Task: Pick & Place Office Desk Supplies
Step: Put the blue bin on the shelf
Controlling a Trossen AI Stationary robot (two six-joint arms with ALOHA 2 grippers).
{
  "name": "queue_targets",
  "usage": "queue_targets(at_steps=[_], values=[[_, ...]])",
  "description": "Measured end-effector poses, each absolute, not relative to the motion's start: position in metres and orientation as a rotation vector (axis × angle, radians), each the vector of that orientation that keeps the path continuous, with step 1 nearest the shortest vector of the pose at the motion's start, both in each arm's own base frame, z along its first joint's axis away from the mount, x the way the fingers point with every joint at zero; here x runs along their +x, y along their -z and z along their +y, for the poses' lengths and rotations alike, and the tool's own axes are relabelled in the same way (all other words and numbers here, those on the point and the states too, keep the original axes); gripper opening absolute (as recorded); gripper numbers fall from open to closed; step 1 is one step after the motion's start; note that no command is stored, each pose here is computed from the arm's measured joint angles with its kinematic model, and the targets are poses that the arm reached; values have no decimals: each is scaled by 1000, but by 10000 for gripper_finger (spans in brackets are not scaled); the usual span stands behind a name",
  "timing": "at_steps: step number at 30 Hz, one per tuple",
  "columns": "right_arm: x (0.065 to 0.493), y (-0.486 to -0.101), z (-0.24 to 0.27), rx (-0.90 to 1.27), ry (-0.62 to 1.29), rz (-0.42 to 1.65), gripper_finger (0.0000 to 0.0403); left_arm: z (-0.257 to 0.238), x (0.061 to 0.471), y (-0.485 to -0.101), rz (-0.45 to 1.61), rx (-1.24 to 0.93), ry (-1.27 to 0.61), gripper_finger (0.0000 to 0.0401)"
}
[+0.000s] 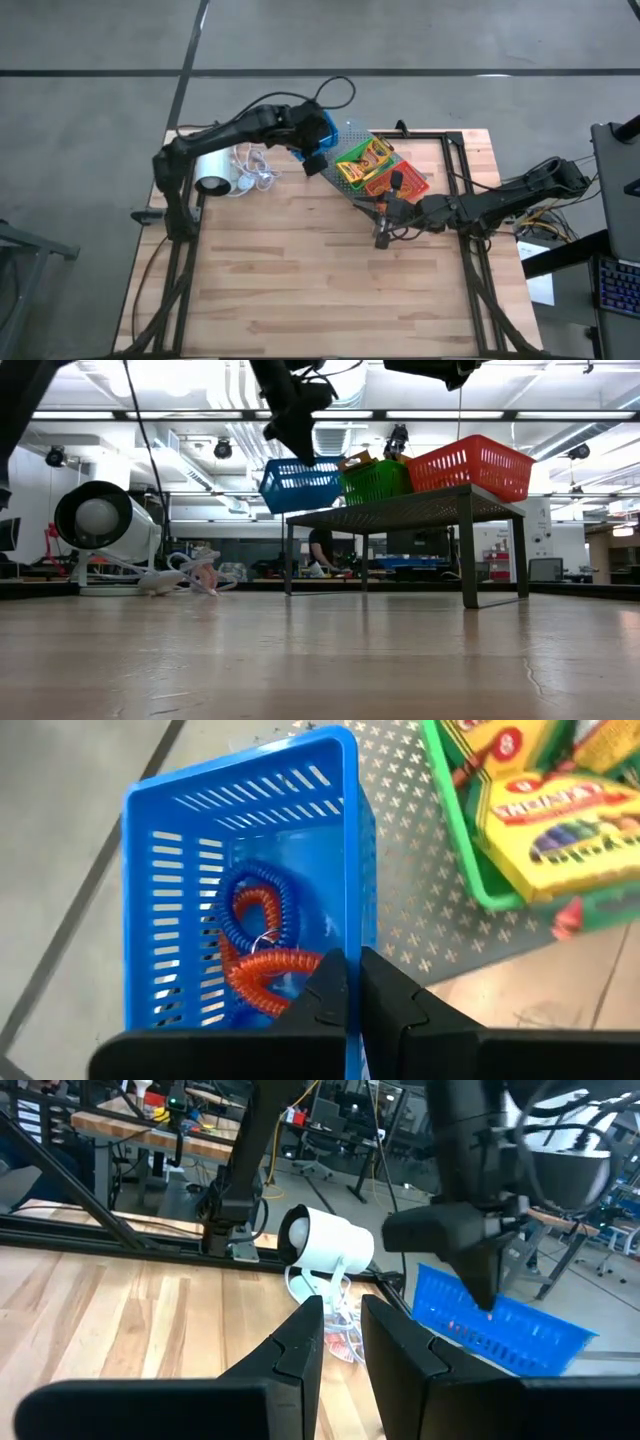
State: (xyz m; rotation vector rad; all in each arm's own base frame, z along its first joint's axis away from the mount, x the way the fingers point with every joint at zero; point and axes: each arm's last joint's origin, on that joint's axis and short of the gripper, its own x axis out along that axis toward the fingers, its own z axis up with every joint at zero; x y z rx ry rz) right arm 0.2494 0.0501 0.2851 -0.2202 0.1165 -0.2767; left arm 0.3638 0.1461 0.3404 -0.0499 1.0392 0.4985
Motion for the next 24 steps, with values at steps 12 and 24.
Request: queue_targets(at_steps=[12,24], values=[[249,-285,50,-220,277,117,68,149,382,-327,1081,-114,-523,9],[249,-285,50,-220,277,116,68,143,384,-327,1066,-146,-534,9]])
